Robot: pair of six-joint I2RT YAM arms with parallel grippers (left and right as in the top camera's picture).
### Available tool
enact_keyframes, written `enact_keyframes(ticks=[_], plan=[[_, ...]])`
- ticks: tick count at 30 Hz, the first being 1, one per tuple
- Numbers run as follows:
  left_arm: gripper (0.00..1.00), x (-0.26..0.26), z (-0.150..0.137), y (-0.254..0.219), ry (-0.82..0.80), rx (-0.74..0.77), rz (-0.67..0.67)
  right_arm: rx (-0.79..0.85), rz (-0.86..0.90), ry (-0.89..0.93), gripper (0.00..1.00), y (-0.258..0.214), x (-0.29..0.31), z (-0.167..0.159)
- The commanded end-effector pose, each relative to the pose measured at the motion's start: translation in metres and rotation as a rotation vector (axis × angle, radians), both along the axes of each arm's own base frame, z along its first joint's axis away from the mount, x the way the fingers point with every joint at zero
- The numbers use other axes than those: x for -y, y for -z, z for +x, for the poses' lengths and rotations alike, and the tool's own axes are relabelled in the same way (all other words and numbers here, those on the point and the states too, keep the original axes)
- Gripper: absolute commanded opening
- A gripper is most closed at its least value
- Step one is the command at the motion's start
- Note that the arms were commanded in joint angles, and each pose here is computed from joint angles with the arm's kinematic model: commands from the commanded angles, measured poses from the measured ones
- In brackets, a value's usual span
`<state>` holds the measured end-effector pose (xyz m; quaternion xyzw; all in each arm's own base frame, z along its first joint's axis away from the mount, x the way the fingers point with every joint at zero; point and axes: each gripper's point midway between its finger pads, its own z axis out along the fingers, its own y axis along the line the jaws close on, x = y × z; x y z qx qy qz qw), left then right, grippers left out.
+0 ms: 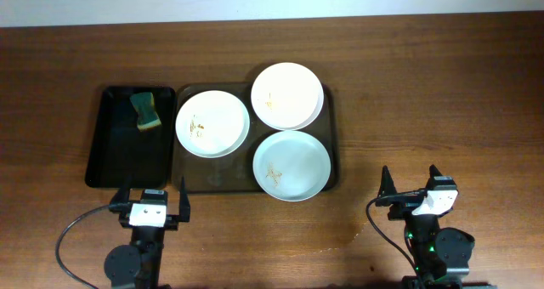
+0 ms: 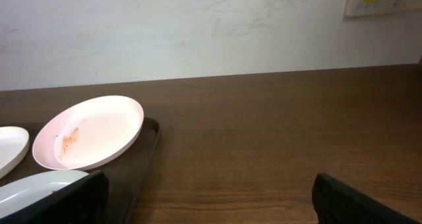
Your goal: Clean dirty plates on tray and stack at the side
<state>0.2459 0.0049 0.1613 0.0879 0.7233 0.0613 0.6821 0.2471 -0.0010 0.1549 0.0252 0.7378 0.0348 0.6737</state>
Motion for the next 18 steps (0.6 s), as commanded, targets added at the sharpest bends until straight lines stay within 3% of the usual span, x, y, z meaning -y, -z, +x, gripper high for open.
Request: enact_keyframes(ticks=[1,12,18], plan=[[0.99,0.001,0.000,0.000,0.006,0.003,0.013,-0.001,0.003,0.006,0.98,0.002,0.002,0.000],[0.99,0.002,0.000,-0.001,0.013,0.006,0.013,-0.001,0.004,0.003,0.98,0.002,0.001,0.000],[0.99,0.014,-0.001,-0.028,0.080,0.118,0.028,0.011,0.003,-0.002,0.98,-0.004,0.000,-0.001]])
